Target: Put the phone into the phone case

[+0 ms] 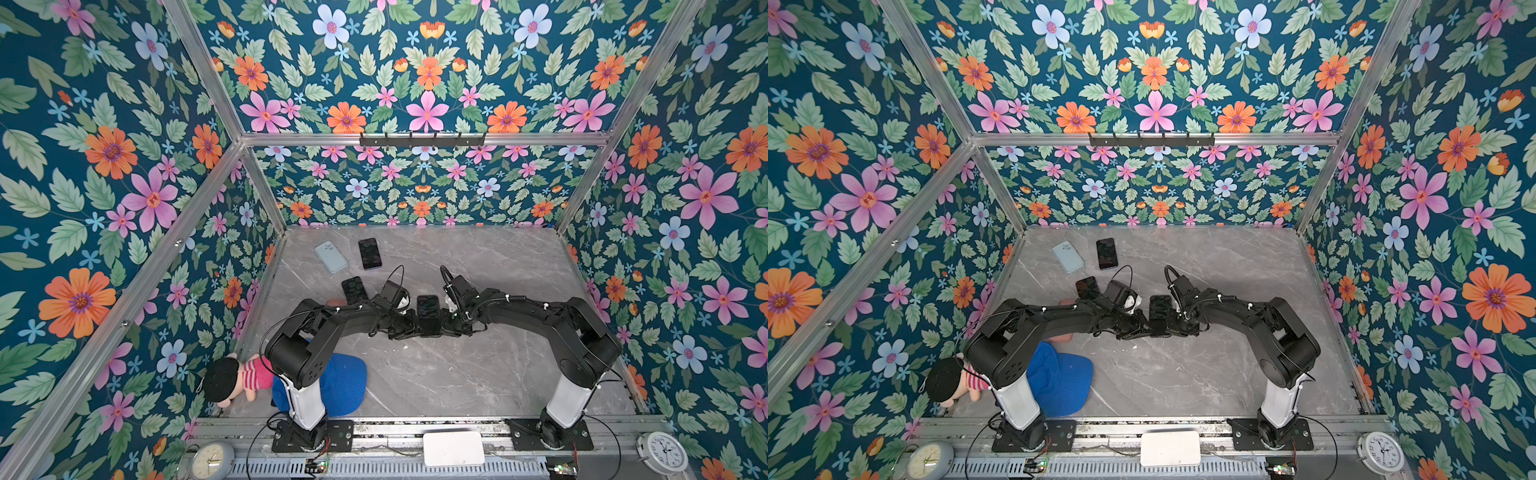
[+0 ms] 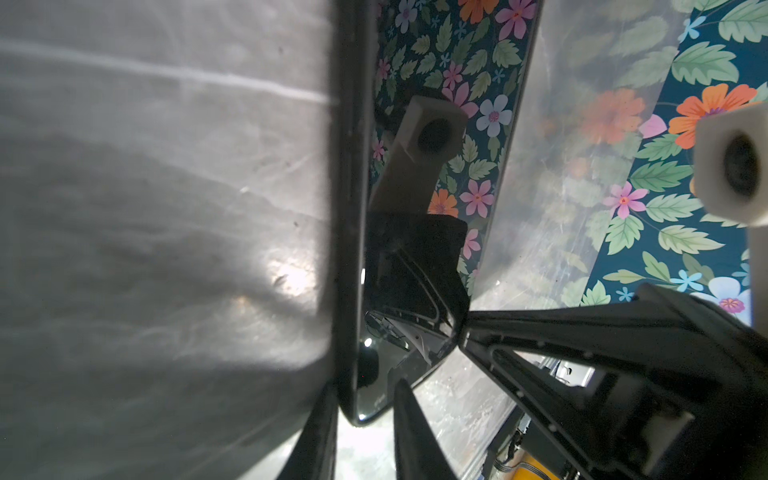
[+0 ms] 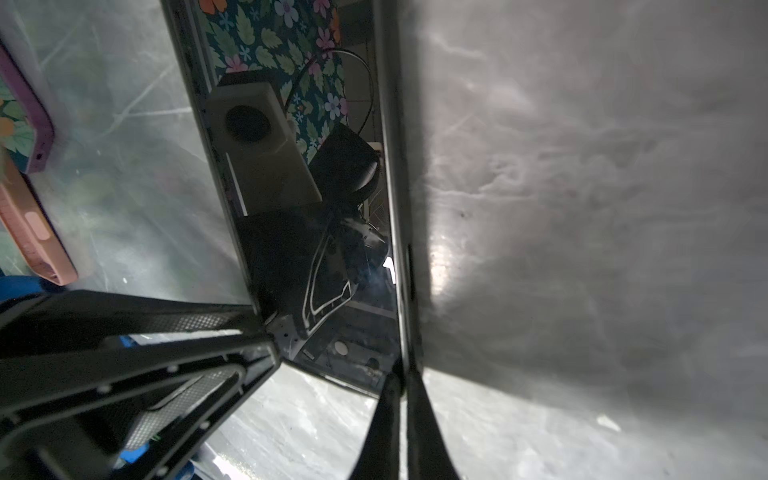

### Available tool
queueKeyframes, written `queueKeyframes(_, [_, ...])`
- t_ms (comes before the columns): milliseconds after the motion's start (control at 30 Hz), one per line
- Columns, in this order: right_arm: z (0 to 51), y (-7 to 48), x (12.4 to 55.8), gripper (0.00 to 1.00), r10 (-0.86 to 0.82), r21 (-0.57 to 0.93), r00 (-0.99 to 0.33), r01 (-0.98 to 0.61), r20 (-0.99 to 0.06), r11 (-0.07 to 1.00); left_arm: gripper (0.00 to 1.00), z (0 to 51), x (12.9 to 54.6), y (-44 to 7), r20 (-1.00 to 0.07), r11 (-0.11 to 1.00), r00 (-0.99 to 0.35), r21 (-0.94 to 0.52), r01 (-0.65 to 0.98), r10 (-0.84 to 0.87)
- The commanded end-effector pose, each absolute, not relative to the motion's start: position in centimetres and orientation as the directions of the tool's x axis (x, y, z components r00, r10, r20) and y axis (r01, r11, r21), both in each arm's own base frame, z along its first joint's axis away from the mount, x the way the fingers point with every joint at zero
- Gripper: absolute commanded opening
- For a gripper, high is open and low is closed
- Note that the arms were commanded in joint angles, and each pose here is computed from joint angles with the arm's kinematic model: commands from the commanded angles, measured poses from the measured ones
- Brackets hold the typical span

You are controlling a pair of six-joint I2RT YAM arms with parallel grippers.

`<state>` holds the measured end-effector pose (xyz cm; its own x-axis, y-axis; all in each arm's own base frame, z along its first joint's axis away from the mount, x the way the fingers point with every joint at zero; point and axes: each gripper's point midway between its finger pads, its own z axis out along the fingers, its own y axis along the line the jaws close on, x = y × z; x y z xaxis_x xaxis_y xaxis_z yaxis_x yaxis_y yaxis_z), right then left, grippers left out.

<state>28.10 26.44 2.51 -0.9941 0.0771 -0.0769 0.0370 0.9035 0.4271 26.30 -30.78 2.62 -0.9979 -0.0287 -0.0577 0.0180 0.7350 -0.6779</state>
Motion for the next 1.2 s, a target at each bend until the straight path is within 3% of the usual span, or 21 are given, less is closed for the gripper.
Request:
queueKeyframes(0, [2.4, 26.5, 27.4, 0.09, 0.037, 0.408, -0.997, 0.005, -0.071, 0.913, 0.27, 3.2, 26.5, -31.3, -0.084, 0.713, -0.996, -0.699, 0.053, -0.009])
queueKeyframes(333, [5.4, 25.3, 28.6, 0.27, 0.014, 0.347, -0.987, -0.042, -0.158, 0.937, 0.33, 3.5, 26.5, -30.7, -0.086, 0.734, -0.996, -0.677, 0.059, 0.0])
queueKeyframes(633, [4.4, 25.5, 29.1, 0.38, 0.021, 0.412, -0.993, -0.03, -0.118, 0.911, 0.42, 3.4, 26.1, -30.7, -0.058, 0.735, -0.998, -0.676, 0.052, 0.017])
queueKeyframes(900, [3.3, 26.1, 29.1, 0.37, 0.025, 0.444, -0.996, -0.018, -0.091, 0.896, 0.4, 3.0, 26.2, -31.1, -0.042, 0.727, -0.999, -0.686, 0.043, 0.019])
queueKeyframes(1167, [2.4, 26.2, 28.8, 0.29, 0.027, 0.452, -0.997, -0.007, -0.069, 0.892, 0.34, 2.4, 26.1, -31.2, -0.03, 0.728, -0.999, -0.684, 0.034, 0.018])
